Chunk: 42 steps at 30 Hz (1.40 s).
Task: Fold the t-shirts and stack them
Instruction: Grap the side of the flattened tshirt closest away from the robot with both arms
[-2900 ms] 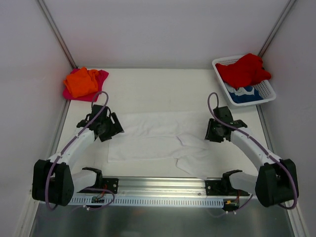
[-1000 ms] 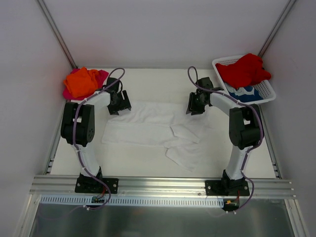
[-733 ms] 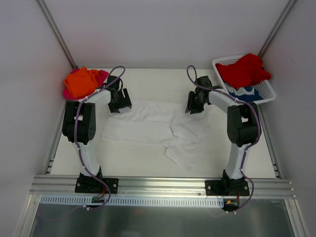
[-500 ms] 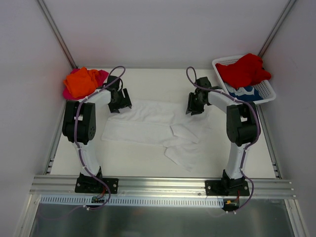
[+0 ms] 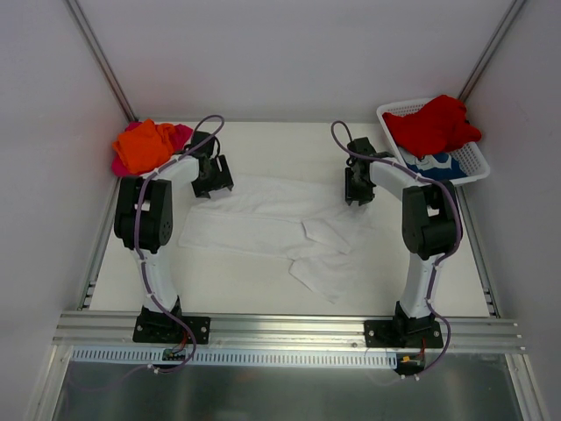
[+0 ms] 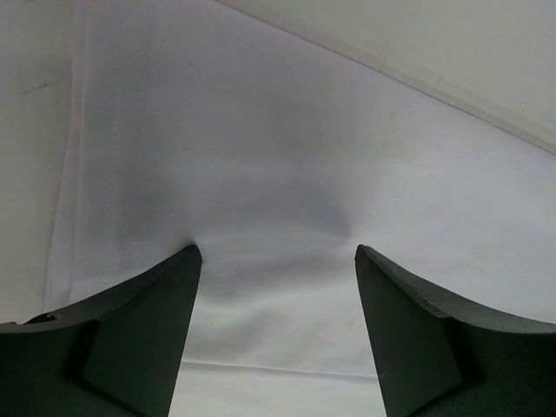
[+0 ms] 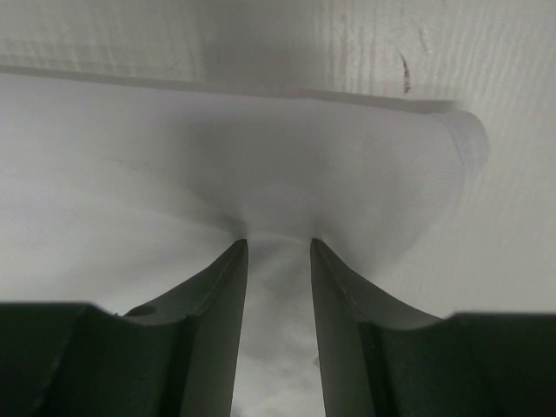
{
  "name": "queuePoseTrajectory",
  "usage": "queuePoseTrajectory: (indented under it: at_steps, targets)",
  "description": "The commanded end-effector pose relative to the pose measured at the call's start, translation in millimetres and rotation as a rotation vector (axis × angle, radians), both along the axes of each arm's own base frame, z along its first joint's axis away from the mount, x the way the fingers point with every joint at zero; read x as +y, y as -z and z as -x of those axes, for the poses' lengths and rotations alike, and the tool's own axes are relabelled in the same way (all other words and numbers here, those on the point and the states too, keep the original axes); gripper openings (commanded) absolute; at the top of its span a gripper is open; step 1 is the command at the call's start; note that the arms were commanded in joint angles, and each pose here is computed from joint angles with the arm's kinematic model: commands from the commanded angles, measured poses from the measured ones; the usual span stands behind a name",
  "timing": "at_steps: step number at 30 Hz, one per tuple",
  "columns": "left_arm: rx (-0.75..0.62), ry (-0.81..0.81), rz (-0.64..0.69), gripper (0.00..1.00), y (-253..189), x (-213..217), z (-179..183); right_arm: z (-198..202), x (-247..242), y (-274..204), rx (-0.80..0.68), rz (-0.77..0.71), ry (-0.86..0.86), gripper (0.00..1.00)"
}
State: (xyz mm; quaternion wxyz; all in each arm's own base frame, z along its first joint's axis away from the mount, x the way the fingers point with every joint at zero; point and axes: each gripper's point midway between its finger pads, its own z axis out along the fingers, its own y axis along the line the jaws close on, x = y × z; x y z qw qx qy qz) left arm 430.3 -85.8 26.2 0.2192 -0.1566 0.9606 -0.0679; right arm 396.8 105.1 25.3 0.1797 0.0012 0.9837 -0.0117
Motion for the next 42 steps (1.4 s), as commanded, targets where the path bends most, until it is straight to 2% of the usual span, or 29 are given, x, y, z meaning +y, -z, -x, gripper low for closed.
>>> queuePoseTrajectory:
  at_steps: [1, 12, 29, 42]
  targets:
    - [0.047, 0.010, -0.071, 0.73, 11.9, 13.7, 3.6, -4.6, -18.3, -7.3, 0.002, 0.096, -0.006, 0.39]
    - [0.044, 0.021, -0.095, 0.73, 10.0, 15.4, -18.3, -21.5, -10.6, -8.7, 0.006, 0.078, -0.013, 0.39]
    - [-0.006, 0.032, -0.023, 0.73, -5.5, 3.8, -63.4, -72.7, -11.7, -16.5, -0.030, 0.048, 0.007, 0.39]
    - [-0.089, 0.026, -0.025, 0.75, -60.2, 8.4, -41.2, -48.0, -14.0, -74.4, -0.134, 0.037, 0.018, 0.39]
